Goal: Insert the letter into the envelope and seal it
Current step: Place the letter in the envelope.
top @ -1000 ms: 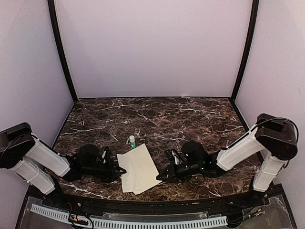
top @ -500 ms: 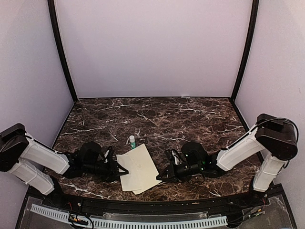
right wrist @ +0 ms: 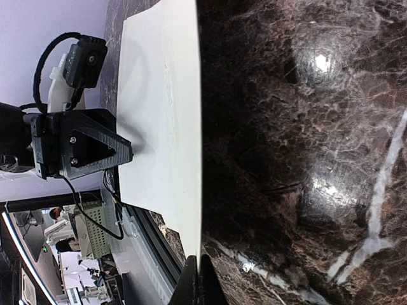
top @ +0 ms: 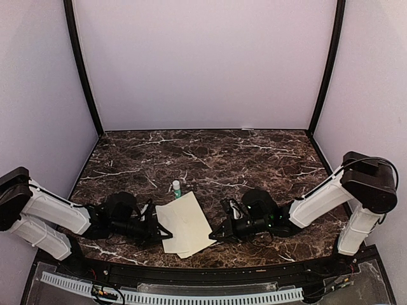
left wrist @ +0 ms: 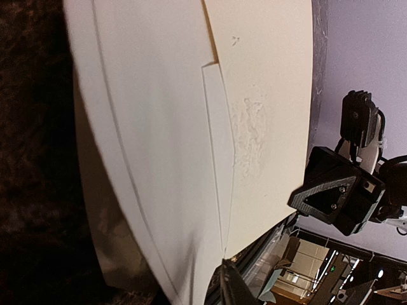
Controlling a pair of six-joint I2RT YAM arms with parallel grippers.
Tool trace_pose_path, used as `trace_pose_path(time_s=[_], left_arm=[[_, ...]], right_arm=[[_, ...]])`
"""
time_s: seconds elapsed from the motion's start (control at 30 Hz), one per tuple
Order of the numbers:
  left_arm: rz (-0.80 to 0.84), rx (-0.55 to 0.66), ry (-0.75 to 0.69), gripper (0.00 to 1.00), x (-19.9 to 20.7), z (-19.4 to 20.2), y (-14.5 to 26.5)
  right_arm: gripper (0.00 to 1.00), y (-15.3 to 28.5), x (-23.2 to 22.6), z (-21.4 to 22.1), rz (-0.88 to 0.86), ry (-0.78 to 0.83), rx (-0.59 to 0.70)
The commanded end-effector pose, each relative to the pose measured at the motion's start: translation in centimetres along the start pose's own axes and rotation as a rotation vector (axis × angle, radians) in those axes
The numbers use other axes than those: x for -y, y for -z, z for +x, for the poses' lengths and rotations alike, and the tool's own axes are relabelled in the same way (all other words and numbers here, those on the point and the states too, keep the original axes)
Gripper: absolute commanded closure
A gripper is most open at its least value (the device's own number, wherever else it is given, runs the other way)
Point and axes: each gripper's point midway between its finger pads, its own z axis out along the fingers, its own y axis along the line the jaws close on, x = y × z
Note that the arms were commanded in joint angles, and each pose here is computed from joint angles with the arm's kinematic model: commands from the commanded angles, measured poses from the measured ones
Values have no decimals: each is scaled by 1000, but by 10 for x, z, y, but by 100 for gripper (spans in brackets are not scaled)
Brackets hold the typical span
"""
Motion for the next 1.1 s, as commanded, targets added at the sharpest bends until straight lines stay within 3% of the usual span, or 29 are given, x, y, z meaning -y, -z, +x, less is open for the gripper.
trace_pose_path(time_s=[0.0,0.13,0.9,1.07], left_arm=[[2,-12,18,87,-1,7,0],[16,8,33,100,-1,6,1],[56,-3,29,100,1,4,-15],[36,-8,25,100,-6,6,-14]], right_arm=[[100,2,-10,-2,-26,15,21],[100,4,-11,-1,-36,10,23],[100,-5,-11,13,-48,-14,-26],[81,0,-7,6,10,23,8]])
